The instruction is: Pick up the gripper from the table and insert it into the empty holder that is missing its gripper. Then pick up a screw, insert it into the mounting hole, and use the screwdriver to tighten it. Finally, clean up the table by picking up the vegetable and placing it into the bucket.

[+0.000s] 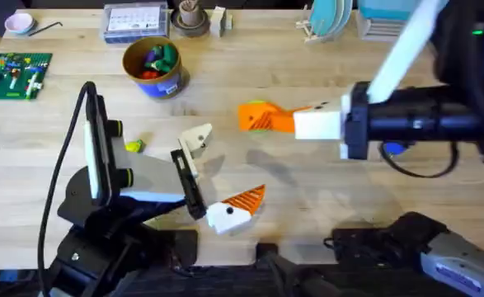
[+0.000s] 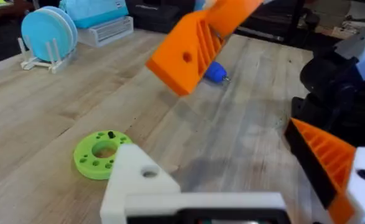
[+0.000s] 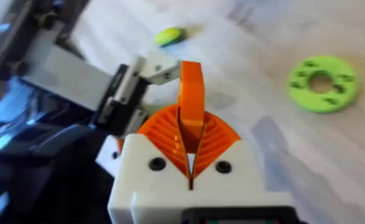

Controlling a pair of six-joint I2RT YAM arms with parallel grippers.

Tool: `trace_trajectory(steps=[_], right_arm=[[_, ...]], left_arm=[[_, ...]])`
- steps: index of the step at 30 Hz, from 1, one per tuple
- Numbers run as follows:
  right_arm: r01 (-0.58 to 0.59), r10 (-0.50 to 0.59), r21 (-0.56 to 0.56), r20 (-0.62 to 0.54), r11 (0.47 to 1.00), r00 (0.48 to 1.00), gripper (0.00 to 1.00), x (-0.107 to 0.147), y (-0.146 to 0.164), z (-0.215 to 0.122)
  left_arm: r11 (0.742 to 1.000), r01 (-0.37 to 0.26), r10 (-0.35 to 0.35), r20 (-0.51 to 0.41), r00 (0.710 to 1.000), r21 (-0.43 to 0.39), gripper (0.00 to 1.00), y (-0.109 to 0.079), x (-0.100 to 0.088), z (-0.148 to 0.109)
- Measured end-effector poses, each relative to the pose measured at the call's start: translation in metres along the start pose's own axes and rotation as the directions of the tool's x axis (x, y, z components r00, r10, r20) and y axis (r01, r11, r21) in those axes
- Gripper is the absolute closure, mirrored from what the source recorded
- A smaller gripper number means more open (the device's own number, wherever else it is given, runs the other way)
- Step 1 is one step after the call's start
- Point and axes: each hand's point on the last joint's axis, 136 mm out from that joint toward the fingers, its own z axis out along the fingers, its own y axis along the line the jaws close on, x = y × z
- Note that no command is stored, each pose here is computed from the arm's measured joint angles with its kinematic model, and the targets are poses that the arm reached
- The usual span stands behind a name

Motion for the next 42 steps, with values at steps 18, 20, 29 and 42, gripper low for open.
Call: trace_trajectory(steps=[18, 20, 29, 42], right_arm=[[-0.323, 0.13, -0.541, -0.365, 0.777, 0.922, 0.992, 0.029, 0.031, 0.061], [-0.349, 0.133, -0.563, -0.388, 0.749, 0.912, 0.992, 0.031, 0.033, 0.061], [-0.364, 0.138, -0.606, -0.387, 0.708, 0.912, 0.992, 0.027, 0.031, 0.055], [-0.389, 0.203, -0.548, -0.37, 0.741, 0.906, 0.992, 0.026, 0.01, 0.053]], left_arm=[[1.0, -0.009, 0.009, 0.0, 1.0, 0.0, 0.008, 0.0, 0.0, 0.0], [1.0, -0.021, 0.021, 0.0, 1.0, 0.0, 0.008, 0.0, 0.0, 0.0], [0.996, -0.087, 0.087, 0.0, 0.996, 0.0, 0.008, 0.0, 0.0, 0.0], [0.995, -0.097, 0.097, 0.0, 0.995, 0.001, 0.007, 0.0, 0.0, 0.0]])
